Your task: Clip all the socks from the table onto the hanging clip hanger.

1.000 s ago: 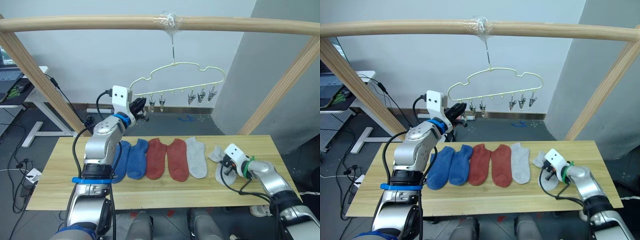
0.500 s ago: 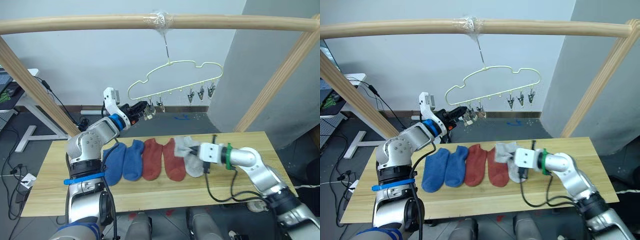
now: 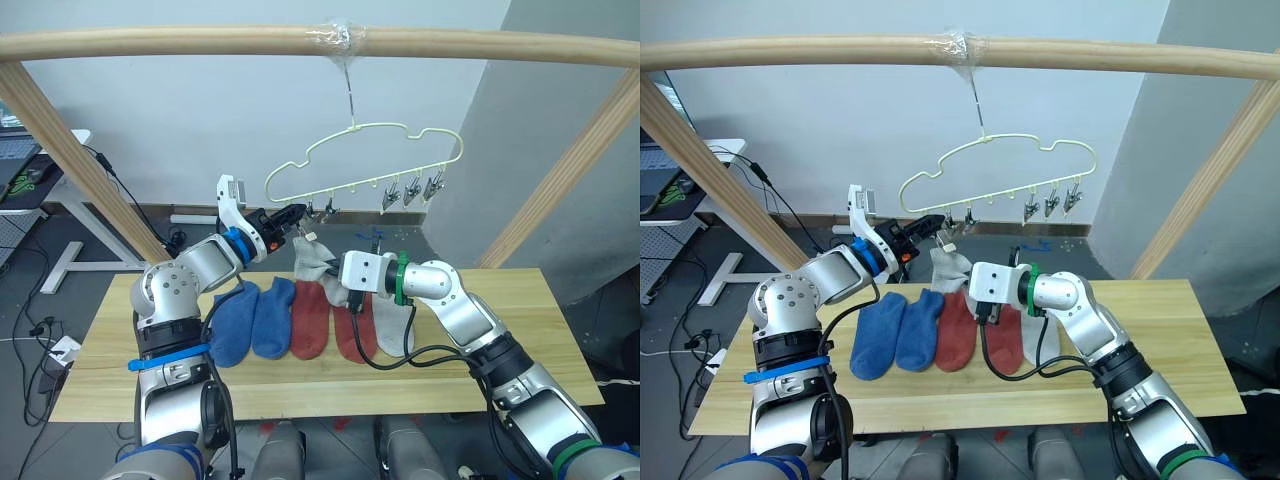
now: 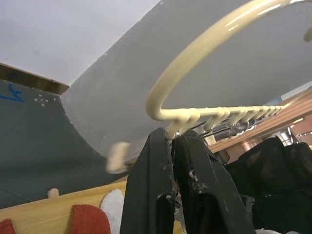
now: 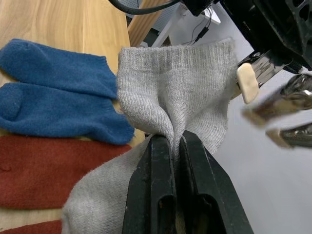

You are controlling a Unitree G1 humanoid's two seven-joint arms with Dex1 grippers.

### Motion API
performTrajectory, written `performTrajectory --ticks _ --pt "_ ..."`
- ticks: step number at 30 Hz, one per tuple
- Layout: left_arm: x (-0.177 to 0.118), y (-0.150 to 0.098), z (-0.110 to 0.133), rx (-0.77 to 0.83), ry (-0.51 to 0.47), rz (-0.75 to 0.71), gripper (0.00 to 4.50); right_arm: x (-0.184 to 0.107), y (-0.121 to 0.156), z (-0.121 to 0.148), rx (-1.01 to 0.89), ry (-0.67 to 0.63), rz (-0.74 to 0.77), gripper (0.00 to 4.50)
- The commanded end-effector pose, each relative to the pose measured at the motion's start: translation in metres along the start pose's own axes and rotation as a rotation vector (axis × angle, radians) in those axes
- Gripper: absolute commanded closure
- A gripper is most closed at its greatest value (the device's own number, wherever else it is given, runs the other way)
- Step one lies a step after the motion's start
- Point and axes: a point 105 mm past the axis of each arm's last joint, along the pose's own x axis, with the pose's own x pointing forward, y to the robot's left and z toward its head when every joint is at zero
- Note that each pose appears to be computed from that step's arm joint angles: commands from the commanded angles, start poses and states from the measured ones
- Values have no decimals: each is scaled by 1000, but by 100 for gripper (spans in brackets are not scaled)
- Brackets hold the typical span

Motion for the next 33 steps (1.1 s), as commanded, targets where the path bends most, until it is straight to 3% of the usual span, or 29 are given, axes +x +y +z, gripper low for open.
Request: performTrajectory --ticks 1,11,20,25,33 --pt "-1 -16 3 36 -6 -61 450 -2 -14 11 -39 -32 -38 446" --pt "0 -26 5 79 -16 -115 450 -1 -23 9 -50 -20 -66 446" --pt "-7 -27 11 71 -20 -127 172 1 -24 7 -39 -20 -69 450" --pt "-28 -21 18 62 -41 -120 14 5 -21 2 15 -23 -83 450" --pt "-63 -5 10 121 23 -32 6 11 -19 2 79 -52 -79 450"
